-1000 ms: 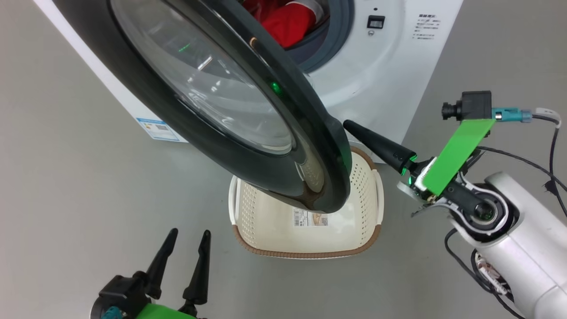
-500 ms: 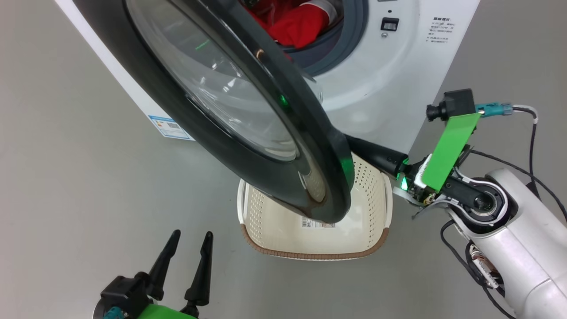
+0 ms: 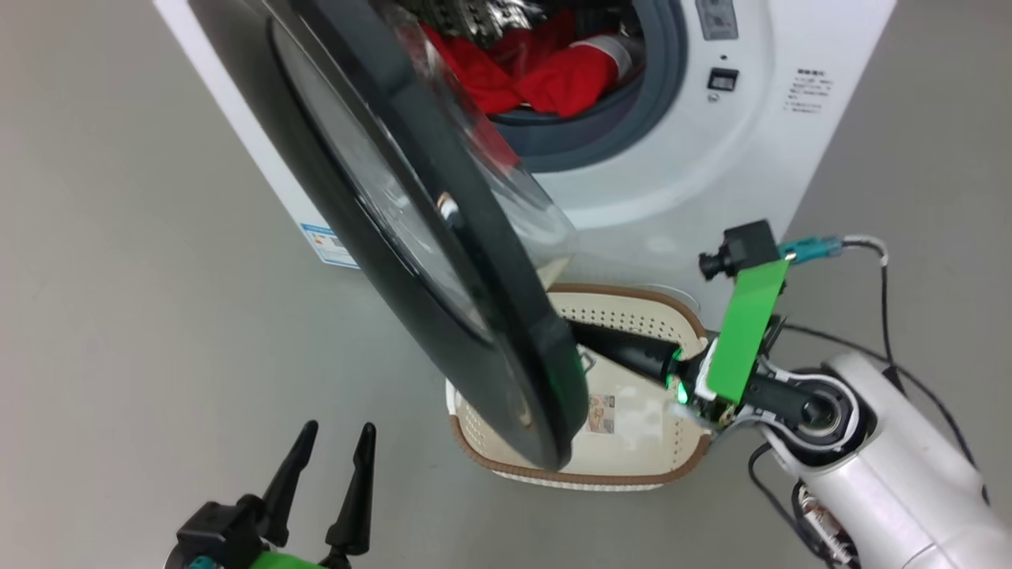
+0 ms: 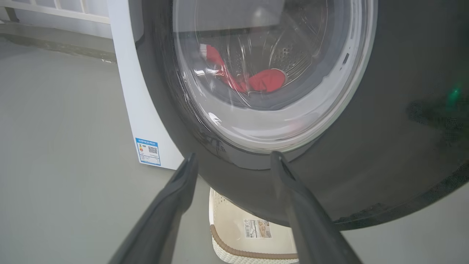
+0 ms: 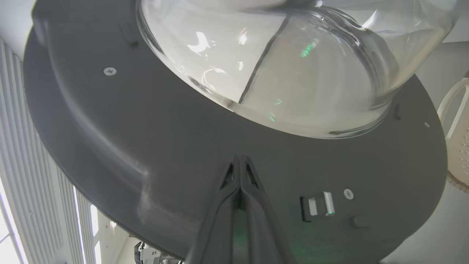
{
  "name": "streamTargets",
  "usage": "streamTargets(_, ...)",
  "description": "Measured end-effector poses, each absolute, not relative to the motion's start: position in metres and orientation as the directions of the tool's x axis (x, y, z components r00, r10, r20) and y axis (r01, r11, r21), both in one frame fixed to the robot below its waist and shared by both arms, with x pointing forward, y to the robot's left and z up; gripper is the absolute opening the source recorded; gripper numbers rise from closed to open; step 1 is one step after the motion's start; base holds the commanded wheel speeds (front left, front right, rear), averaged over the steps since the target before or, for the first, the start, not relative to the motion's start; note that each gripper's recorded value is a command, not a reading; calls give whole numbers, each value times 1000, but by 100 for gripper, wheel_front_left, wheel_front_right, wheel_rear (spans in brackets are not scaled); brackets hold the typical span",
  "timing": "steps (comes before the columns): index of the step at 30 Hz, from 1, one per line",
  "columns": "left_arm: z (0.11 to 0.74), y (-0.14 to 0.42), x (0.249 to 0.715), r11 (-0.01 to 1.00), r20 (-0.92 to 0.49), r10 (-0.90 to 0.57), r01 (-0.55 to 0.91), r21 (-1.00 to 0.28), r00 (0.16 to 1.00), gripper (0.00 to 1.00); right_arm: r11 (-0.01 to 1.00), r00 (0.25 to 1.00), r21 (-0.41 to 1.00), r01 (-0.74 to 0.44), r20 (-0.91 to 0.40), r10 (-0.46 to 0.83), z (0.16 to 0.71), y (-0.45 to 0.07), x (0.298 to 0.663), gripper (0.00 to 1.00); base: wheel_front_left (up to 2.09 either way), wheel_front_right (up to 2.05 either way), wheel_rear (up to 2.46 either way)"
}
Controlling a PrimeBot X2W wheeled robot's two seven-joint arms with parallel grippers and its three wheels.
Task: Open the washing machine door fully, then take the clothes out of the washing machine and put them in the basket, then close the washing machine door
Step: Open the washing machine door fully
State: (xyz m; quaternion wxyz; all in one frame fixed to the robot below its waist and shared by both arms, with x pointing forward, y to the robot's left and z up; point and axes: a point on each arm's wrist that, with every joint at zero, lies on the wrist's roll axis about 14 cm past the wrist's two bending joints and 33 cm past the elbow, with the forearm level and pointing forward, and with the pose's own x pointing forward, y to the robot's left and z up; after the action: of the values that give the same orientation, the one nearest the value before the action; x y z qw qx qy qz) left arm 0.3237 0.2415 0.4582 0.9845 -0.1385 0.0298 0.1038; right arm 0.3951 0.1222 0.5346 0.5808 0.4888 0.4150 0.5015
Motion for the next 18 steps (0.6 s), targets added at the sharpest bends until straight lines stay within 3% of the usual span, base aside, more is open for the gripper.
streamTargets(18, 464, 272, 281, 909, -69, 318, -325, -261, 946, 100, -37, -30, 984, -175, 32, 999, 546, 166, 339, 0, 0, 0, 0)
